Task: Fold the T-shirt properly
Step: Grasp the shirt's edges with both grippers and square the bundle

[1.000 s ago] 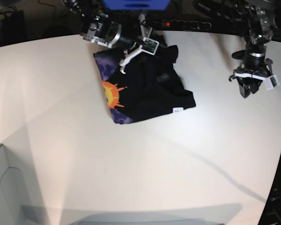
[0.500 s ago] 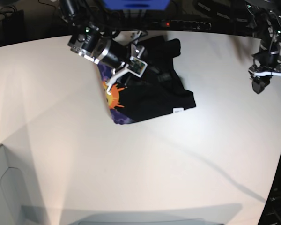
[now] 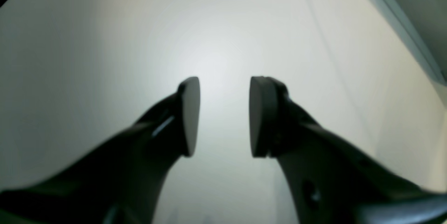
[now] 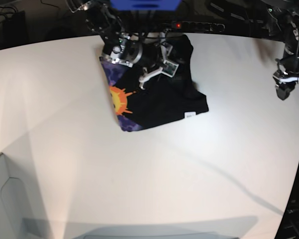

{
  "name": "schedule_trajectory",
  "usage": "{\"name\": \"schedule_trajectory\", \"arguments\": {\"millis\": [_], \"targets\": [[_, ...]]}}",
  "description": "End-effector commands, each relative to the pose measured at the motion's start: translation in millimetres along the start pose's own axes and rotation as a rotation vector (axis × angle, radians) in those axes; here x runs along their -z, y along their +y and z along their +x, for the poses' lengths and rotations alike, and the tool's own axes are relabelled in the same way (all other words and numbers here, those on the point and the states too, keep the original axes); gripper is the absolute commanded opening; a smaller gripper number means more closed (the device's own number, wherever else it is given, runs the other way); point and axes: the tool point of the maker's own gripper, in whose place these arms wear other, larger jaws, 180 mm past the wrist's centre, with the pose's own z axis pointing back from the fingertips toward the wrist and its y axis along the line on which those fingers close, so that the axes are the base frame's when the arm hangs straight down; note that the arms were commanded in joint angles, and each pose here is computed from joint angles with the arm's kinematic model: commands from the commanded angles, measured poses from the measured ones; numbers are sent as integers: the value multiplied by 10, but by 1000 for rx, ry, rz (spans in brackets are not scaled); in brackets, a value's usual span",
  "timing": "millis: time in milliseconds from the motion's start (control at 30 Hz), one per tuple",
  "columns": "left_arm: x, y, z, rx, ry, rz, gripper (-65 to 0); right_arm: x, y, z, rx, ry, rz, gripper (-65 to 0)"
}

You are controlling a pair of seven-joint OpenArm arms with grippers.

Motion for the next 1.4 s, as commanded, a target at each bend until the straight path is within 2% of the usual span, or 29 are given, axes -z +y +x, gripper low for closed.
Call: {"name": "schedule_trajectory", "arguments": {"millis": [0, 67, 200, 333, 400, 567, 733, 900, 1067, 1167, 1367], "targets": [[-33, -45, 90, 7, -33, -15, -419, 11, 83, 201, -11, -68, 29, -402], [-41, -37, 85, 2, -35, -13, -419, -18, 103, 306, -31, -94, 29, -402], [-62, -74, 50, -14, -39, -19, -419, -245, -86, 481, -73, -140, -41, -398], [-109, -161, 1, -18, -41, -35, -417, -594, -481, 497, -51, -157, -195, -397], [-153, -198, -58, -21, -34, -40, -386, -756, -687, 424, -28, -147, -273, -380], [-179, -302, -303, -48, 16, -61, -230, -1084, -999, 40, 46, -71, -408, -296], [-197, -505, -852, -68, 163, -111, -214, -1422, -1163, -370, 133, 7, -521, -282], [-234, -698, -1205, -78, 256, -156, -213, -1598, -1124, -573, 176, 53, -562, -282], [-271, -886, -1492, -76, 340, -206, -213, -1603, -989, -597, 197, 58, -552, -282], [-272, -996, -1631, -39, 374, -227, -213, -1559, -957, -617, 230, 55, -555, -282], [-304, -1184, -1892, 41, 428, -259, -213, -1639, -978, -832, 295, 157, -589, -282]]}}
